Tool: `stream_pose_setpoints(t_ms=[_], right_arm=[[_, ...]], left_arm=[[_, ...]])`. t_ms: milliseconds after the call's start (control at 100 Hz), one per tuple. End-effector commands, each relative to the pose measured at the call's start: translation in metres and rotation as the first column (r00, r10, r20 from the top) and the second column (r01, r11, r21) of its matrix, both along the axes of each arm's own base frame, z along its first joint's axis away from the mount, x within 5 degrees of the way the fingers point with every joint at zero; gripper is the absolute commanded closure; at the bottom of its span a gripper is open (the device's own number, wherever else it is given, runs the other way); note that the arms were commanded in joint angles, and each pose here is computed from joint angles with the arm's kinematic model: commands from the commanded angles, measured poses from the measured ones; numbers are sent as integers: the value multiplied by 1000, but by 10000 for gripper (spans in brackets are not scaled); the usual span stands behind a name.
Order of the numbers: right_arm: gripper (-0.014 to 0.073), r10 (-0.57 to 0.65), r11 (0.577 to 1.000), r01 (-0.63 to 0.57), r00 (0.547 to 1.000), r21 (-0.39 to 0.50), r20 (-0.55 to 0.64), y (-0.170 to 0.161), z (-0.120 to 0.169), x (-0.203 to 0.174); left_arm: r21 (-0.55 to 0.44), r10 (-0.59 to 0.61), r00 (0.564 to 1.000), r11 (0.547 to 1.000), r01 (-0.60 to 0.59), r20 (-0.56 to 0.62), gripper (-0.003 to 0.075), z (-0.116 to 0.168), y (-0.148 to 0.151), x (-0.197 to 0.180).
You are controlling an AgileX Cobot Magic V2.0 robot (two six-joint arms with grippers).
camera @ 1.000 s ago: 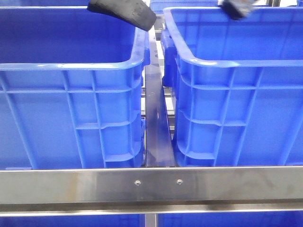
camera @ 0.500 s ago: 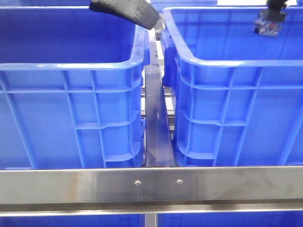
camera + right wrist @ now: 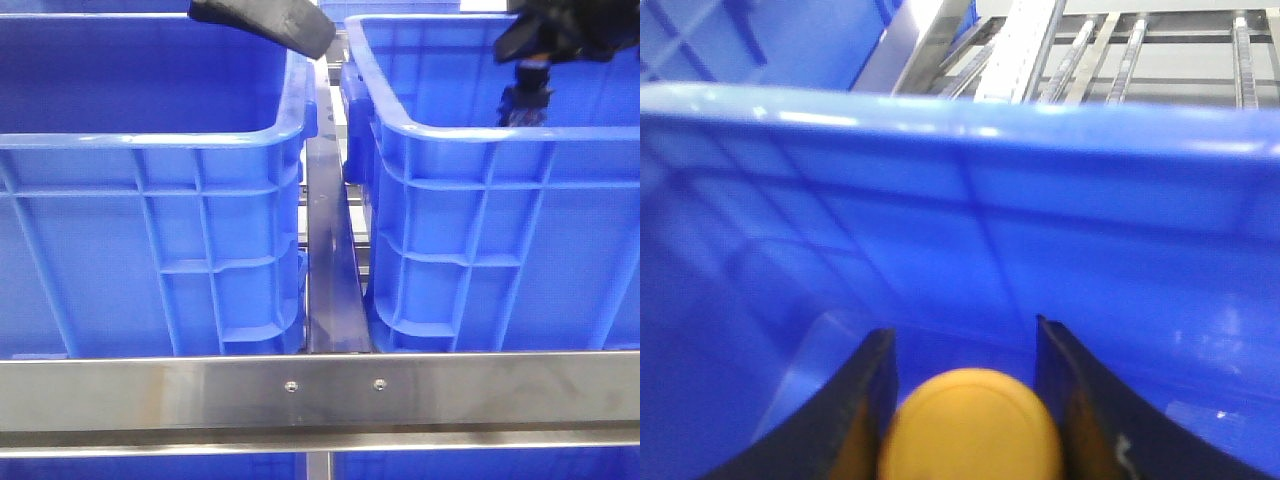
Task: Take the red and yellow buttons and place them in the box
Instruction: 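Lower the yellow button into the crate and open the right gripper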
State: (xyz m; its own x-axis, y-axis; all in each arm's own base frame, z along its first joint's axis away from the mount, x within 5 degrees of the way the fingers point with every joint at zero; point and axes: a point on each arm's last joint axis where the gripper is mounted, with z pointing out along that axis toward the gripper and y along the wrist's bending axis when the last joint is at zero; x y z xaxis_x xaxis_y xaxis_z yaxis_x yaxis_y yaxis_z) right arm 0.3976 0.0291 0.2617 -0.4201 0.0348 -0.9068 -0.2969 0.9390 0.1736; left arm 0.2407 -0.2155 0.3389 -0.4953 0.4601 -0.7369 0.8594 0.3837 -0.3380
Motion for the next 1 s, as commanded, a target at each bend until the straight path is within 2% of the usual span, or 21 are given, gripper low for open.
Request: stream_pose_setpoints(t_ms=[0, 300, 660, 750, 890, 990], right_arm=[[421, -3, 999, 0, 996, 36, 85, 1, 24, 4], [421, -7, 998, 4, 998, 58, 54, 2, 5, 27], [414, -5, 999, 5, 1000, 50, -4, 1, -23, 35], [333, -1, 999, 2, 1000, 49, -2, 2, -23, 35], [59, 2, 999, -2, 1000, 51, -1, 2, -22, 35], [-3, -1, 999, 1, 1000, 50, -2, 1, -22, 35]], left_arm=[[-97, 24, 999, 995, -21, 34, 70, 27, 1, -7], [-97, 24, 999, 995, -21, 34, 70, 27, 1, -7], [-95, 27, 999, 995, -23, 39, 70, 27, 1, -7], [-95, 27, 999, 995, -23, 39, 70, 27, 1, -7], [-95, 27, 999, 995, -23, 39, 70, 27, 1, -7], [-94, 27, 999, 995, -23, 40, 70, 27, 1, -7]])
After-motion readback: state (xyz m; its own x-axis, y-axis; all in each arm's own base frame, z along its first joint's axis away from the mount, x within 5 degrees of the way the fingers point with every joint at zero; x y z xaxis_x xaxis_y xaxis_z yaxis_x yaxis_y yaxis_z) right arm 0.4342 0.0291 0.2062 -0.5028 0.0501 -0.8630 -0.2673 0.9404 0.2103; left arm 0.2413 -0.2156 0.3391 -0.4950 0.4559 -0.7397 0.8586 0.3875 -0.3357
